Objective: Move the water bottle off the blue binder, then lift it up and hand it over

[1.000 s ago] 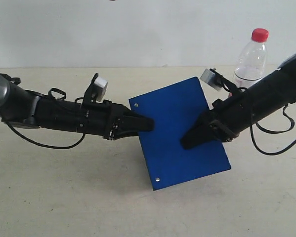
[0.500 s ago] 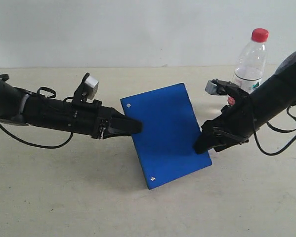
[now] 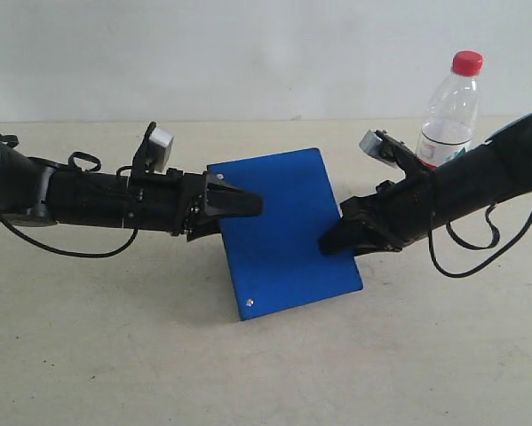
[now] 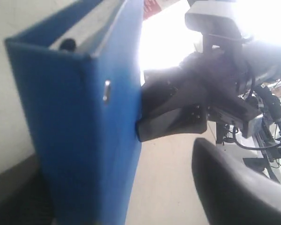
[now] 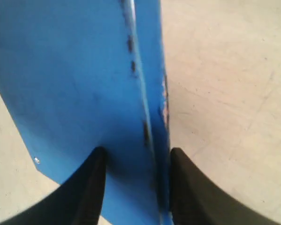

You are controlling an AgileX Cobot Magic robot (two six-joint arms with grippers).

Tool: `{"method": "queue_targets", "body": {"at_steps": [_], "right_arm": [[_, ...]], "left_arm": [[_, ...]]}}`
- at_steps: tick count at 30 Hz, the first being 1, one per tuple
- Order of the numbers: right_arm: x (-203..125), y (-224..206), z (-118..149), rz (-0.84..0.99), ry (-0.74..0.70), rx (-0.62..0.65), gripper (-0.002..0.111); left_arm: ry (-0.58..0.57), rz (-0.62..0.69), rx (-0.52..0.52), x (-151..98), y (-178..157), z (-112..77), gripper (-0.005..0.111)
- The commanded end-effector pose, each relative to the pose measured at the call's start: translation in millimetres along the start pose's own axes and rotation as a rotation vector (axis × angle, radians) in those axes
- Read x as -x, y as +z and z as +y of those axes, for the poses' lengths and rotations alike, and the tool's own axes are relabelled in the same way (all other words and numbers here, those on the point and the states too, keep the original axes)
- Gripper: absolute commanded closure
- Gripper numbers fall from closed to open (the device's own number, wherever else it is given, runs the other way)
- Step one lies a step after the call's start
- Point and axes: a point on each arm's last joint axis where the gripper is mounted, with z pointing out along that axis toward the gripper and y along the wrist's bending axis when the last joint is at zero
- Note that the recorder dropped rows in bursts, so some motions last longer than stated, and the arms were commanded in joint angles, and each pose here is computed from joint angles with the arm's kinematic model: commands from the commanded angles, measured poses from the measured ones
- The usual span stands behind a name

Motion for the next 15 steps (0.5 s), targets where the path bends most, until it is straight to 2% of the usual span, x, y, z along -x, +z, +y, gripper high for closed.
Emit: {"method": "queue_targets", "body": {"at_steps": [1, 3, 5, 7, 9, 12, 15], "right_arm": [[3.8, 4.7, 9.8, -0.029, 0.011, 0.041, 0.108], [3.5, 5.7, 11.9, -0.024, 0.007, 0.053, 0.108], [3.8, 4.6, 12.2, -0.026, 0.007, 0.056, 0.108], [4.5, 3.6, 12.5, -0.03, 0.003, 0.048, 0.108], [6.1, 0.5, 14.6, -0.035, -0.012, 0.037, 0.105], [8.3, -8.9, 23.8, -0.026, -0.044, 0.034, 0.1], [9.1, -26.8, 36.7, 0.016, -0.093, -0.022, 0.1]], "left_arm": [[0.046, 0.018, -0.093, -2.2, 12.2, -16.4, 0.044], [0.035, 0.028, -0.069, -4.2, 16.2, -15.3, 0.054], [0.039, 0.032, -0.049, -5.1, 18.1, -14.3, 0.081], [0.078, 0.031, -0.049, -5.1, 18.1, -14.3, 0.101], [0.132, 0.03, -0.05, -5.1, 18.1, -14.3, 0.102], [0.151, 0.023, -0.051, -3.0, 16.0, -15.6, 0.102], [0.215, 0.037, -0.06, 2.1, 10.0, -26.7, 0.102]]}}
